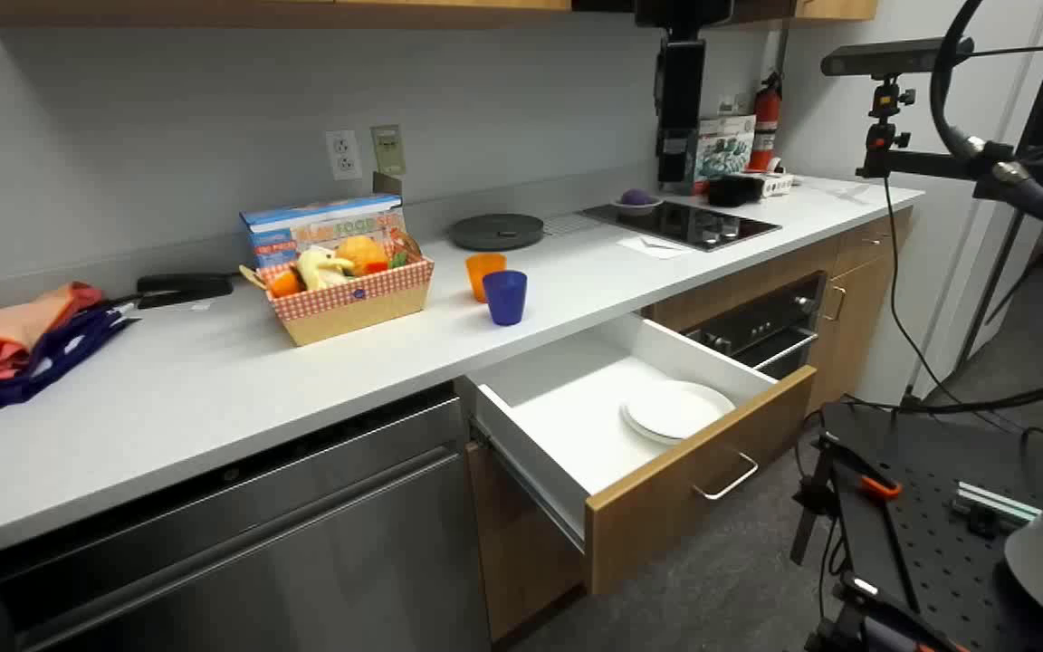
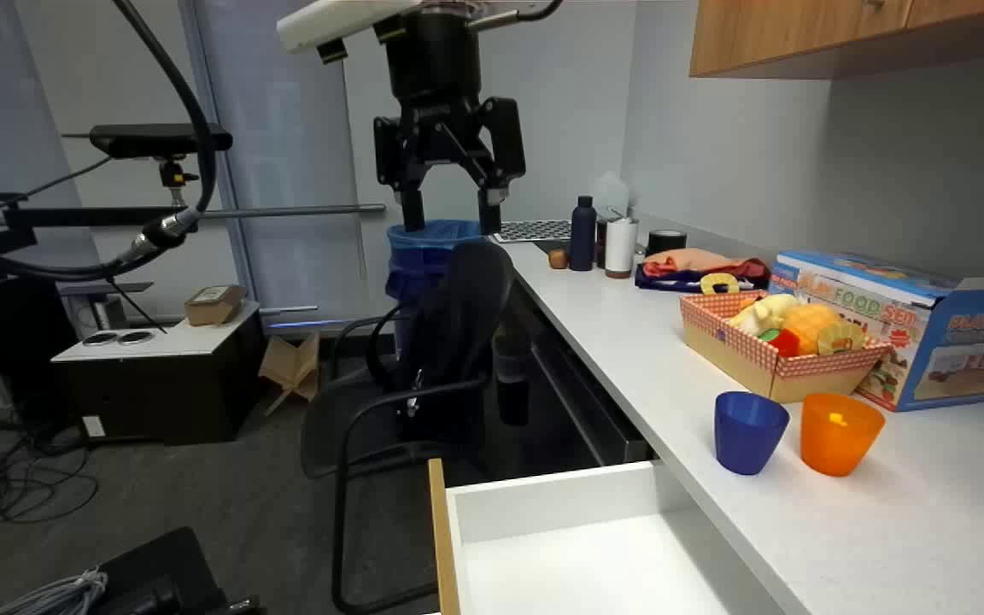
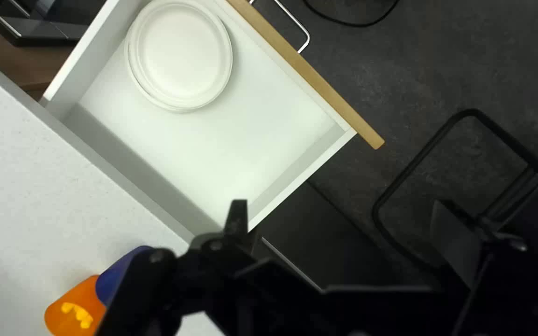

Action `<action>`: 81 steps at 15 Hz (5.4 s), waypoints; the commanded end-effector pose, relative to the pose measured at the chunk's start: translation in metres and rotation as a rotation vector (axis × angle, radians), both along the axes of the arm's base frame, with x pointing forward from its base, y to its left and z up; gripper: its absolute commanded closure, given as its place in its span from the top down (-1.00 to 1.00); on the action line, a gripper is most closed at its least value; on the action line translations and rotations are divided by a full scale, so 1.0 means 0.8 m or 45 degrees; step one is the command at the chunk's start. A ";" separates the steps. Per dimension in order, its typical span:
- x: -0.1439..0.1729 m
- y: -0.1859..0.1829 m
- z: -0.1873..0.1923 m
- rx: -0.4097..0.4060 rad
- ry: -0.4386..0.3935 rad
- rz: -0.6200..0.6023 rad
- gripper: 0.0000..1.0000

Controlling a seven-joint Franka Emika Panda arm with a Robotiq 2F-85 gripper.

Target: Close the open drawer

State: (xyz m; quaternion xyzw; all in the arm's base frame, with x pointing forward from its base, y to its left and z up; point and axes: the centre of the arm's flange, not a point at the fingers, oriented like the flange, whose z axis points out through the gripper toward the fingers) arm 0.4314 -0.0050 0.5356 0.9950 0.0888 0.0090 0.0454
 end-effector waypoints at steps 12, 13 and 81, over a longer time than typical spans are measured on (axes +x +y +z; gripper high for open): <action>0.000 0.000 0.000 0.000 0.000 0.000 1.00; 0.000 0.000 0.000 0.000 0.000 0.000 1.00; -0.065 -0.083 -0.488 0.189 0.215 -0.724 1.00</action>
